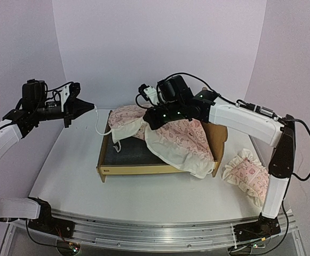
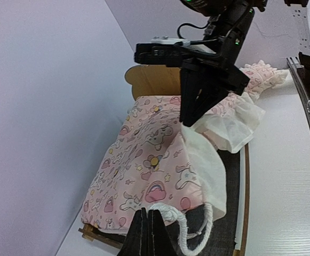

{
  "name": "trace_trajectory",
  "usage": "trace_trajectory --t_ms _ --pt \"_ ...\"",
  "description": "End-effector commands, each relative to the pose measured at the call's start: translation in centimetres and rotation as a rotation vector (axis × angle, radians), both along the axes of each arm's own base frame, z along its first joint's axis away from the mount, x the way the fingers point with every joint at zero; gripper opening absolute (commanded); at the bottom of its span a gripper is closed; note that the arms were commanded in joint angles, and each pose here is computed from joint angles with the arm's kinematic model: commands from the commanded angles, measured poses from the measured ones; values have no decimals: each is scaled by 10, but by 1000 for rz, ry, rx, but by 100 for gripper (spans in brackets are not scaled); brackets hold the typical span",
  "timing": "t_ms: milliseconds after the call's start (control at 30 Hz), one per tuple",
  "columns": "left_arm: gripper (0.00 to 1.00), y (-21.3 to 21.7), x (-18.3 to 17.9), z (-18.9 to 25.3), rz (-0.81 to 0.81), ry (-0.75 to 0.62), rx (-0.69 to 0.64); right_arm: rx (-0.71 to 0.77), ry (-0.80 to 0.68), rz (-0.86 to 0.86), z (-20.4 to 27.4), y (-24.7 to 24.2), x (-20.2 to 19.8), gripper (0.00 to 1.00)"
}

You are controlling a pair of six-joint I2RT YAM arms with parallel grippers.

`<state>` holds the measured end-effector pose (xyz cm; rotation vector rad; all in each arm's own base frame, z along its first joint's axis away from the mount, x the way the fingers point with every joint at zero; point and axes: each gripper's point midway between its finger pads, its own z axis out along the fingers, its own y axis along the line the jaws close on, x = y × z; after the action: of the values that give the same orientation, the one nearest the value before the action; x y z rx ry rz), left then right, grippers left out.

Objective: Set up the pet bed

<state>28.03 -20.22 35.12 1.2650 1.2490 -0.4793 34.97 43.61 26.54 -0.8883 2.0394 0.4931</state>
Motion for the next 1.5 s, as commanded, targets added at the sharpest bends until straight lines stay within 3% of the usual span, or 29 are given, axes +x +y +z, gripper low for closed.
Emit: trace_trajectory --t_ms 0,233,533,833,1033,1200,1400,1433,1467 --pt "0 -13 -38 17 -117 2 -35 103 -83 -33 60 -9 1 0" --pt "0 -15 -49 42 -152 2 -116 133 -100 -25 79 -17 -7 0" --pt "0 -10 -41 55 -85 -37 -131 157 -127 -23 97 -28 -15 0" --pt "0 -7 -40 32 -60 20 -100 130 -32 0 60 -27 -26 0" --pt "0 -7 -60 3 -100 132 -87 128 36 13 42 -28 -35 0" --pt "0 -7 -81 -61 -149 250 -14 135 35 -38 43 -32 -21 0" --pt "1 -5 -108 -121 -266 234 108 157 36 -48 49 -30 -13 0" --pt "7 -6 -111 -127 -288 232 117 157 42 -44 48 -28 -14 0" --pt "19 -6 -113 -133 -308 234 127 157 55 -40 44 -27 -14 0"
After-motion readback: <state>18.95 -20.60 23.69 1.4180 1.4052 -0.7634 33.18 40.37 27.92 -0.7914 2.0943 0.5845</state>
